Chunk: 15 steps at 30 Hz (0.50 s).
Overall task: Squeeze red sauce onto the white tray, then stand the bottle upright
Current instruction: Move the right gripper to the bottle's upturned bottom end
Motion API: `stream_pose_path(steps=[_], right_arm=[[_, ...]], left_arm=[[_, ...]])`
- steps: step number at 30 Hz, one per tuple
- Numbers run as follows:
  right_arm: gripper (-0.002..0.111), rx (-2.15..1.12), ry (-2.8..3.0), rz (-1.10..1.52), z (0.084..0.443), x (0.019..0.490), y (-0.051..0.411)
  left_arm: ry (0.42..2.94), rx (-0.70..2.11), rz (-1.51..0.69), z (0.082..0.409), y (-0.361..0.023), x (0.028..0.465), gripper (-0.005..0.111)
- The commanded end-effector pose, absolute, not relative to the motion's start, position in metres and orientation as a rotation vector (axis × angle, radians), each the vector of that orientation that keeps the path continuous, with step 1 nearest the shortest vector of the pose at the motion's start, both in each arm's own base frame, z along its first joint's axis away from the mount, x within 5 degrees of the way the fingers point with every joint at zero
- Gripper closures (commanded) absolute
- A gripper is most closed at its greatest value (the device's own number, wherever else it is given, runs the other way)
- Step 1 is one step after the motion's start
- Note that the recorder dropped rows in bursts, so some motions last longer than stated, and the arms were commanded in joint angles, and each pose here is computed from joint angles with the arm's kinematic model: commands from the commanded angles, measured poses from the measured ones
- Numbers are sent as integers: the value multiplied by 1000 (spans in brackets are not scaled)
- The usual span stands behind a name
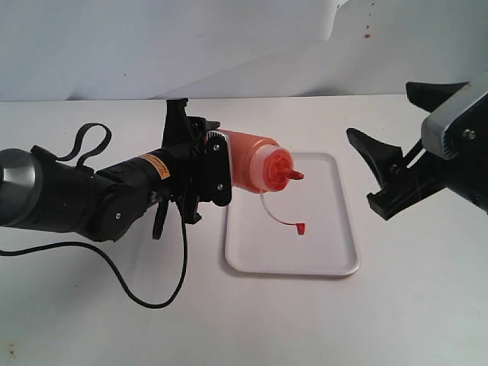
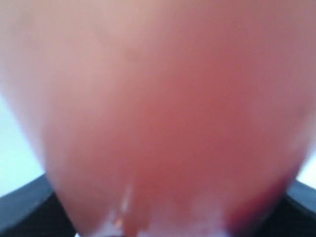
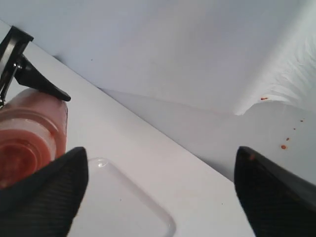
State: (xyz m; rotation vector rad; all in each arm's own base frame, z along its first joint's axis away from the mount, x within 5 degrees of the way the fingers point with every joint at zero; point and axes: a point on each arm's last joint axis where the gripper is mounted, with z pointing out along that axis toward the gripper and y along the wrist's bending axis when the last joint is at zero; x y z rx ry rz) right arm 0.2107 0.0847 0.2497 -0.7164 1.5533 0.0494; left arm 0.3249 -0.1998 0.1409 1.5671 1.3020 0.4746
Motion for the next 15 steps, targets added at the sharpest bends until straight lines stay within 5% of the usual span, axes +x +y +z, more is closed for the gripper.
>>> stream_pose_path(steps=[1, 15], right_arm=[[20, -713, 1497, 57, 256, 211, 87], [19, -782, 1461, 74, 256, 209, 92]], left_arm=[[1256, 1476, 501, 156, -203, 329, 107], [1196, 1524, 671, 158, -196, 332, 107]])
